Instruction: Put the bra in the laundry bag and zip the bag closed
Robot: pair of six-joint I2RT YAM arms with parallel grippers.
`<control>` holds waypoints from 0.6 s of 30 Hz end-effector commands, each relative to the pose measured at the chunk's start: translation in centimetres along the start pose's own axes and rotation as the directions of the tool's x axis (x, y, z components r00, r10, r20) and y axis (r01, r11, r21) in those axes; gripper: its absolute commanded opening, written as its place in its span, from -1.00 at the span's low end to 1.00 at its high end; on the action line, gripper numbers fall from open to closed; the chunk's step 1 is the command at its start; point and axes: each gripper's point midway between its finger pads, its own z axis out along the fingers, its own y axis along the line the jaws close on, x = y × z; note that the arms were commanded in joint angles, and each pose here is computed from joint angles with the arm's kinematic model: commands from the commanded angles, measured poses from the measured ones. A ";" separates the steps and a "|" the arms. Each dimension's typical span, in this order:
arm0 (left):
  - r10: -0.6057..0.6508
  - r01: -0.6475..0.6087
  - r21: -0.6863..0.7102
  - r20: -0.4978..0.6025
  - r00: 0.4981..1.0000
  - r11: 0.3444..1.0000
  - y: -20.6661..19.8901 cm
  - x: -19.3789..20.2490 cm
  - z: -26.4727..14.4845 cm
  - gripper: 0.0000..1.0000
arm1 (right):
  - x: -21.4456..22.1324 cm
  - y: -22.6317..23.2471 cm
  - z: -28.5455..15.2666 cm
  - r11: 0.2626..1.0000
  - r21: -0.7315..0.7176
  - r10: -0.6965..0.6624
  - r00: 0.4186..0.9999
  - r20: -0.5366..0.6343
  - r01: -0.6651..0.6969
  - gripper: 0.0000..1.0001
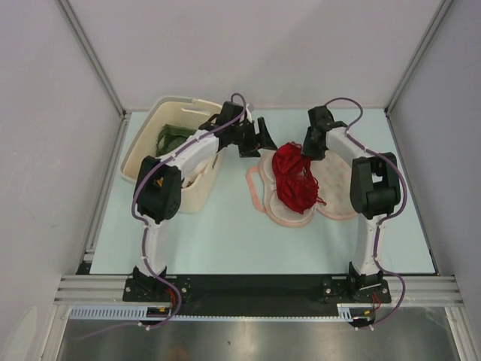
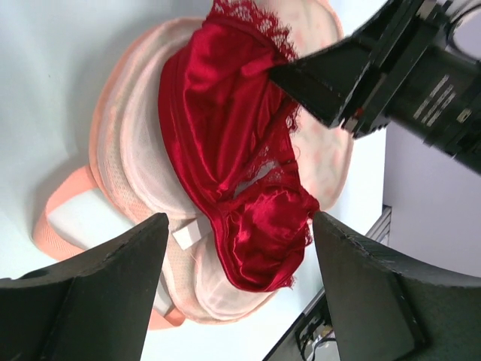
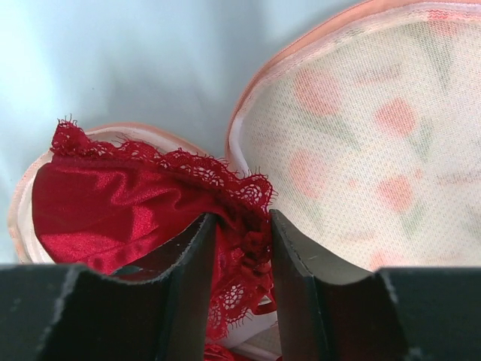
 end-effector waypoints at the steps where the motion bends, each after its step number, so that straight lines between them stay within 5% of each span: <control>1: -0.014 0.010 0.086 0.051 0.999 0.996 -1.6 -2.8 0.6 0.66 | -1.3 0.5 -1.2 0.999 -0.009 -0.053 0.998 0.046 0.053 -0.23; 6: -0.070 0.068 0.124 0.016 0.997 0.990 -1.4 -2.2 2.8 0.70 | -0.3 0.6 -1.6 0.994 -0.068 -0.080 0.996 0.029 0.082 -0.34; 11: -0.111 0.112 0.092 -0.015 0.994 0.989 -0.2 -0.5 4.2 0.69 | 0.5 1.8 -1.6 0.976 -0.192 -0.108 0.994 0.004 0.107 -1.00; 18: -0.079 0.080 0.053 -0.017 0.997 0.995 0.6 1.7 2.1 0.66 | 0.5 1.8 -4.0 0.932 -0.285 -0.217 0.975 0.050 0.222 -1.00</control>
